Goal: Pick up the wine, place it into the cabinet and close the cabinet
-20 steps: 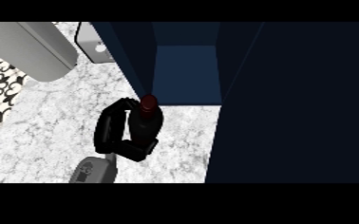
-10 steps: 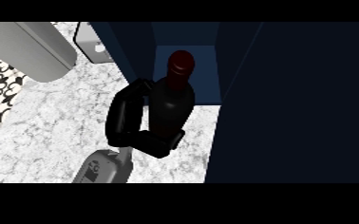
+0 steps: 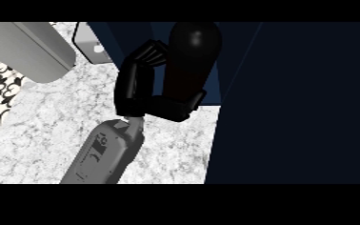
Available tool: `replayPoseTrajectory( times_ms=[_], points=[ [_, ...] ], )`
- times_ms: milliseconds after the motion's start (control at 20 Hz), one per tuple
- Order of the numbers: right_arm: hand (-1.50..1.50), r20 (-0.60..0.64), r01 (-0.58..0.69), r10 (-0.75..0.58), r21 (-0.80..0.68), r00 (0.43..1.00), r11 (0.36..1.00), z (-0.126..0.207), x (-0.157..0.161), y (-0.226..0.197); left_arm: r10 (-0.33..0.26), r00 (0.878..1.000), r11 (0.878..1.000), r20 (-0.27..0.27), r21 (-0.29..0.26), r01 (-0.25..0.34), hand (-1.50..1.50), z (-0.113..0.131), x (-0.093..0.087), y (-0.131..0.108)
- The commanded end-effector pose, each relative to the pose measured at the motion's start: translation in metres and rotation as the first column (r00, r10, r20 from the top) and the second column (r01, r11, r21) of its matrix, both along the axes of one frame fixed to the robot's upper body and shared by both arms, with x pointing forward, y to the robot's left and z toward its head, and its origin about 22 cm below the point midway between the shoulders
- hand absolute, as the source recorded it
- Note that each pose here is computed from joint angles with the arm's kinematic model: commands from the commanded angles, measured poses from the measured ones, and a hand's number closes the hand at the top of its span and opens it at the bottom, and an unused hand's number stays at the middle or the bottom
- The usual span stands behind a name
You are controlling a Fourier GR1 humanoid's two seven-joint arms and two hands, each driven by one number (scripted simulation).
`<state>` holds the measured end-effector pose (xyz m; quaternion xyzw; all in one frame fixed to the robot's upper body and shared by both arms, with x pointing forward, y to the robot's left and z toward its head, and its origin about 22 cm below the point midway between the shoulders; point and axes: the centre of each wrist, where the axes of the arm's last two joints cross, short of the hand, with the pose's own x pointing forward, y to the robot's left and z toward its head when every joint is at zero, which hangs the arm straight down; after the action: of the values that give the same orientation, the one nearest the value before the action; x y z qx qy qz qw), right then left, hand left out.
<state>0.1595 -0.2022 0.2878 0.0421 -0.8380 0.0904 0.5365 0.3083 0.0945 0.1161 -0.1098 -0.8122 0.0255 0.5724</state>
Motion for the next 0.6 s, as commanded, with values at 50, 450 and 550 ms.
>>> replayPoseTrajectory(
  times_ms=[50,450,550],
  points=[
    [-1.50,-0.020,-0.072,0.072,-0.002,0.997,0.997,0.008,-0.004,-0.009,0.064,0.998,0.997,0.024,0.033,-0.065,1.50,0.006,0.018,-0.017],
    [-1.50,0.004,-0.079,0.079,0.000,0.997,0.997,0.003,-0.011,-0.002,0.085,0.995,0.983,0.060,0.156,-0.094,1.50,-0.015,0.038,-0.022],
    [-1.50,-0.006,-0.069,0.069,-0.011,0.998,0.998,0.005,-0.024,-0.005,0.100,0.991,0.976,0.087,0.184,-0.115,1.50,-0.020,0.049,-0.009]
  ],
)
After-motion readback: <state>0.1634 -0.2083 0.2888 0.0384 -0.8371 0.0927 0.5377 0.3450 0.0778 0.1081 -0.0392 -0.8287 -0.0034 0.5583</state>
